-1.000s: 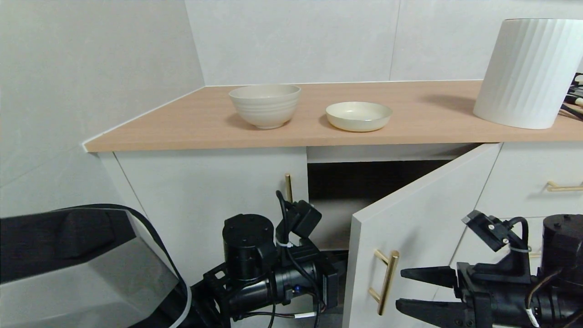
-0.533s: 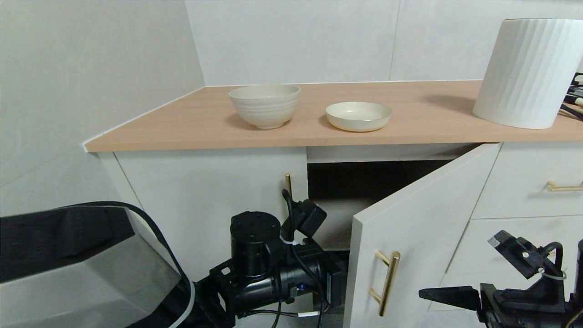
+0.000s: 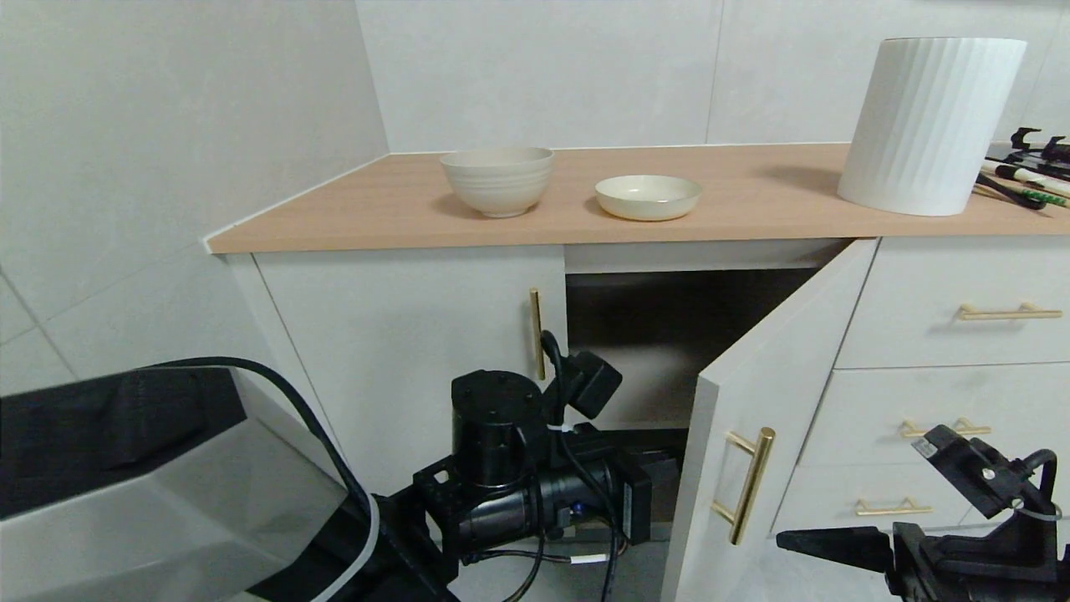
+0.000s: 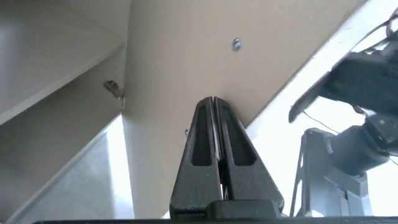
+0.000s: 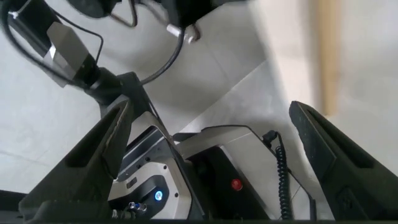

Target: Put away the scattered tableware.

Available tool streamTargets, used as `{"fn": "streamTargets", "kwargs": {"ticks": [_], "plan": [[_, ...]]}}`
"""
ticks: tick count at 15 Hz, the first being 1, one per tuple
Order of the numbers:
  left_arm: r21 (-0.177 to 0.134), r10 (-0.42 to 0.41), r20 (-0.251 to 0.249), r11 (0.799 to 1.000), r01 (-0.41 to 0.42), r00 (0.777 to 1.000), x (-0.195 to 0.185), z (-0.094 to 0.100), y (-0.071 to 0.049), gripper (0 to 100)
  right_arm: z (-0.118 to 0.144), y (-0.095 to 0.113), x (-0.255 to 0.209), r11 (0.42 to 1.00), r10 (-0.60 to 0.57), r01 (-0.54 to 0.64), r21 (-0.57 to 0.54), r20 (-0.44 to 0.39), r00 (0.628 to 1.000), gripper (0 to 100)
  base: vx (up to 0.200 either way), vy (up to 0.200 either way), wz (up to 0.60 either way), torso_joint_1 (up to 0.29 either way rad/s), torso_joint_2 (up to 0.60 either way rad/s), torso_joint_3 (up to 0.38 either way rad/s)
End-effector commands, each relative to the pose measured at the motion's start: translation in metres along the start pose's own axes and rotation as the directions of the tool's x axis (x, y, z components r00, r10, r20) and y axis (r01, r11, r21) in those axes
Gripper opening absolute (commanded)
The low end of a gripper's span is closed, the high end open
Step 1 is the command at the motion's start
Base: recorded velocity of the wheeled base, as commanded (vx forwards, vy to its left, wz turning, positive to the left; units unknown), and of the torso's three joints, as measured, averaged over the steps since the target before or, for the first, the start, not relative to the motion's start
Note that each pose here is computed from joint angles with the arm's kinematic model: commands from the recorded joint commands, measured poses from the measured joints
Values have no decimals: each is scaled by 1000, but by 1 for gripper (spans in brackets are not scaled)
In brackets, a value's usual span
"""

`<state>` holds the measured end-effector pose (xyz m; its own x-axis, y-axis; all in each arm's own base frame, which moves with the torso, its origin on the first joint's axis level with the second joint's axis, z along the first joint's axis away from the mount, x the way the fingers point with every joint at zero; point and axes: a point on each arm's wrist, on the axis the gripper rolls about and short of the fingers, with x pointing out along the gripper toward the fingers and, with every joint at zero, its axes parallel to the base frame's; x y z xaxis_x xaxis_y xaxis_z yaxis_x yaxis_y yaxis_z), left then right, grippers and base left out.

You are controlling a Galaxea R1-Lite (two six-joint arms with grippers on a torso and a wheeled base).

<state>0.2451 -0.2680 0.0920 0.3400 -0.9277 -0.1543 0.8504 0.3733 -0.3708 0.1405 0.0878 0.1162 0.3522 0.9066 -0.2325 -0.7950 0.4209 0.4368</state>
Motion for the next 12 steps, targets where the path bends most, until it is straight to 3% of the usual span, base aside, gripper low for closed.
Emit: {"fn": "streamTargets", "kwargs": {"ticks": [1, 8, 11, 12], "plan": [[-3, 0, -3, 1000, 0, 1000, 12, 2, 4, 0, 0, 0, 0, 1000, 0, 0, 1, -1, 1000, 100, 0, 0, 0, 0, 0, 0], [-10, 20, -14, 1000, -20, 1000, 23, 11, 7, 0, -2, 1, -1, 1000, 0, 0, -3, -2, 1000, 100, 0, 0, 0, 0, 0, 0], [-31, 21, -12, 999, -21, 1000, 28, 15, 7, 0, -2, 1, -2, 1000, 0, 0, -4, -1, 1000, 100, -200, 0, 0, 7, 4, 1], [-34, 20, -8, 999, -20, 1000, 30, 16, 8, 0, -2, 1, -2, 1000, 1, -1, -5, 0, 1000, 100, 0, 0, 0, 0, 0, 0]]}}
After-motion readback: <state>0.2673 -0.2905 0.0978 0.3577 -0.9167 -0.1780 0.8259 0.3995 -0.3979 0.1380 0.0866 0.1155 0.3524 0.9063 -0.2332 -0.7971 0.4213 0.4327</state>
